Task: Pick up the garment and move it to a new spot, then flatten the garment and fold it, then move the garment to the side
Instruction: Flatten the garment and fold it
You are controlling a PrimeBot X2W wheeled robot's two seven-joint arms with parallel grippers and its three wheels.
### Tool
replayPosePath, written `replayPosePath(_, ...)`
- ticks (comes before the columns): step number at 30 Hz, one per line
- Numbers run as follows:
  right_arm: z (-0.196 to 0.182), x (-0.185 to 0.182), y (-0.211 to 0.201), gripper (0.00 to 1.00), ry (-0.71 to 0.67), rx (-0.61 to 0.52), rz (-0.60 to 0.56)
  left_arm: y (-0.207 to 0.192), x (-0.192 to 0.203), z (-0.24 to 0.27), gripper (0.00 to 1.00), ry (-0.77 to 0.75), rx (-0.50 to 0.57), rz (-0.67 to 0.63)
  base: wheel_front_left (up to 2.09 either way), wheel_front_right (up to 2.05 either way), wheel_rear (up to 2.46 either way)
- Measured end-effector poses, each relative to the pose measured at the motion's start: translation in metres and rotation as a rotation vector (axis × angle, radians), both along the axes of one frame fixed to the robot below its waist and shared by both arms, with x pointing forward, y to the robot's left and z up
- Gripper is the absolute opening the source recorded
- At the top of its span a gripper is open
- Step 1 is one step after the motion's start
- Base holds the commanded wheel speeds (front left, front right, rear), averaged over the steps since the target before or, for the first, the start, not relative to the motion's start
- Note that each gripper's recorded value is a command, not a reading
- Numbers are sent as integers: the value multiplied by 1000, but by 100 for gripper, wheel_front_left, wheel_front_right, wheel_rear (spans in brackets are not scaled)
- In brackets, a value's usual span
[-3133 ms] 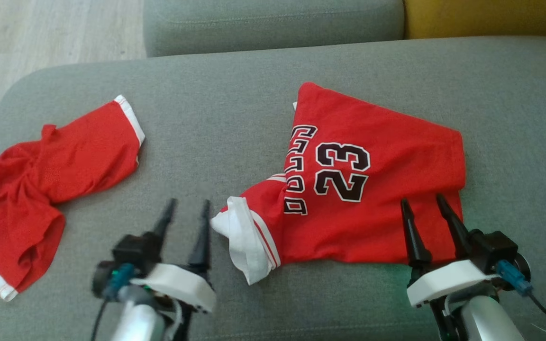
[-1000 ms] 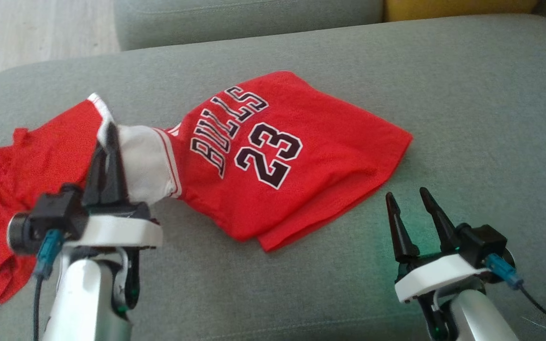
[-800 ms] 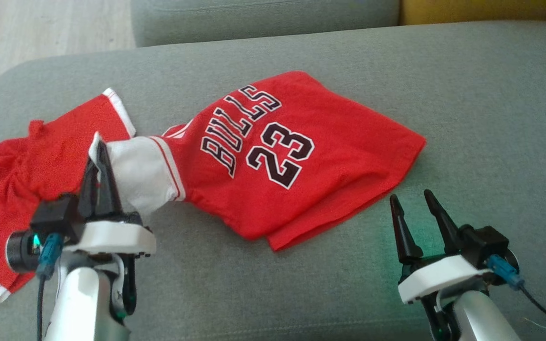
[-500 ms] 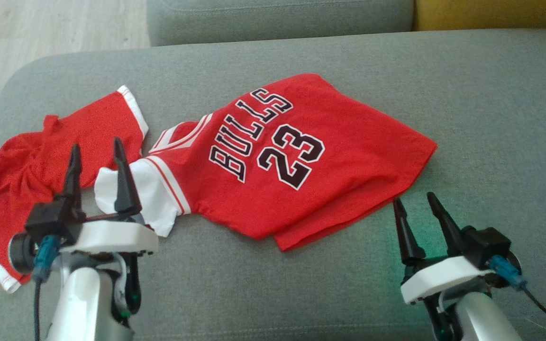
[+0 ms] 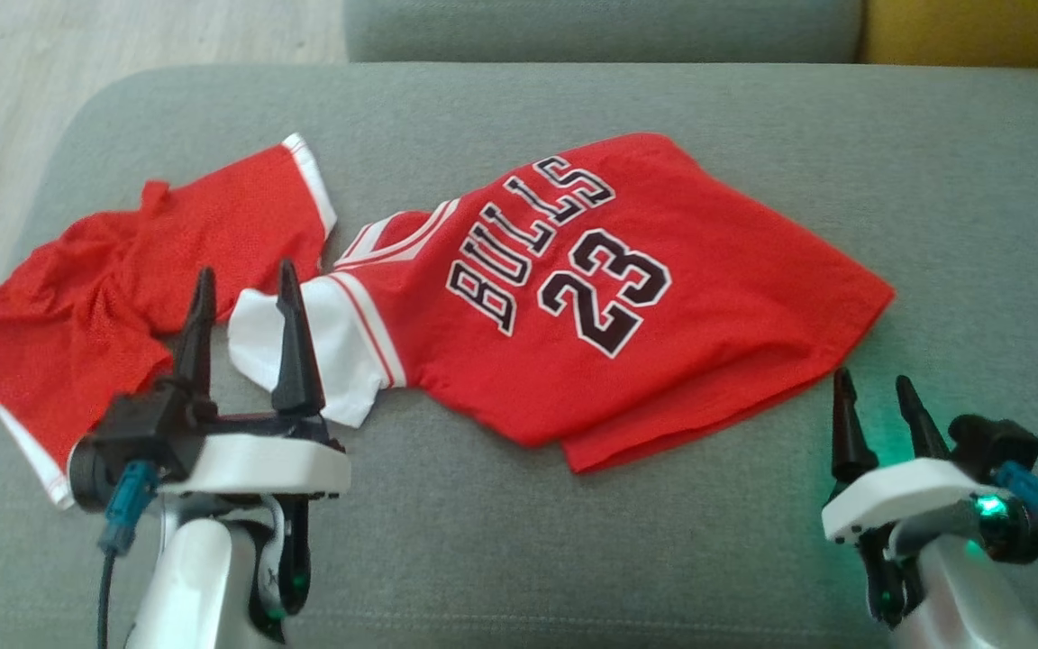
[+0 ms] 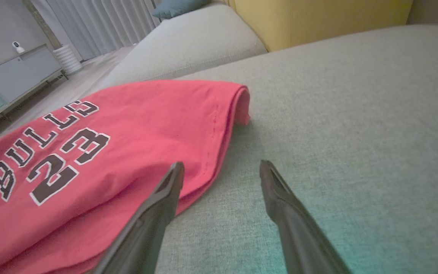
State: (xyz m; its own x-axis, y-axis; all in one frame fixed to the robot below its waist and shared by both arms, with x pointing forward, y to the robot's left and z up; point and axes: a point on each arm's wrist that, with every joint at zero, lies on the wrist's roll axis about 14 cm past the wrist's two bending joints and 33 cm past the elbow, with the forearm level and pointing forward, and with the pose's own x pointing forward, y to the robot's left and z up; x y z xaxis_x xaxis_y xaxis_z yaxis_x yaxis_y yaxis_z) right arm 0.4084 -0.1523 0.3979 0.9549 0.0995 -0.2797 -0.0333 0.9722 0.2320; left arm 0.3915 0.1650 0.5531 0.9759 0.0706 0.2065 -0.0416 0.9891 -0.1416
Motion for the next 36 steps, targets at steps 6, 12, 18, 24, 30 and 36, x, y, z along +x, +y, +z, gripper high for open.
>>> replayPosePath(6, -17, 11, 7, 100, 71, 29, -5, 8, -2, -6, 100, 17, 3, 18, 0, 0, 0)
replayPosePath(12, -30, 20, 19, 100, 128, 67, 2, 14, -1, -13, 100, 39, 6, 34, 0, 0, 0)
replayPosePath(18, -31, 30, 29, 0, 135, 75, 26, 16, 0, -18, 100, 51, 7, 37, 0, 0, 0)
replayPosePath(24, -22, 32, 16, 0, 103, -15, 38, 10, 3, -15, 100, 44, 3, 20, 0, 0, 0)
replayPosePath(30, 6, 44, -27, 0, 14, -185, -14, 3, 4, -10, 100, 27, -16, 5, 0, 0, 0)
replayPosePath(36, 49, 74, -73, 0, -30, -432, -16, 3, 5, -9, 100, 27, -27, 7, 0, 0, 0)
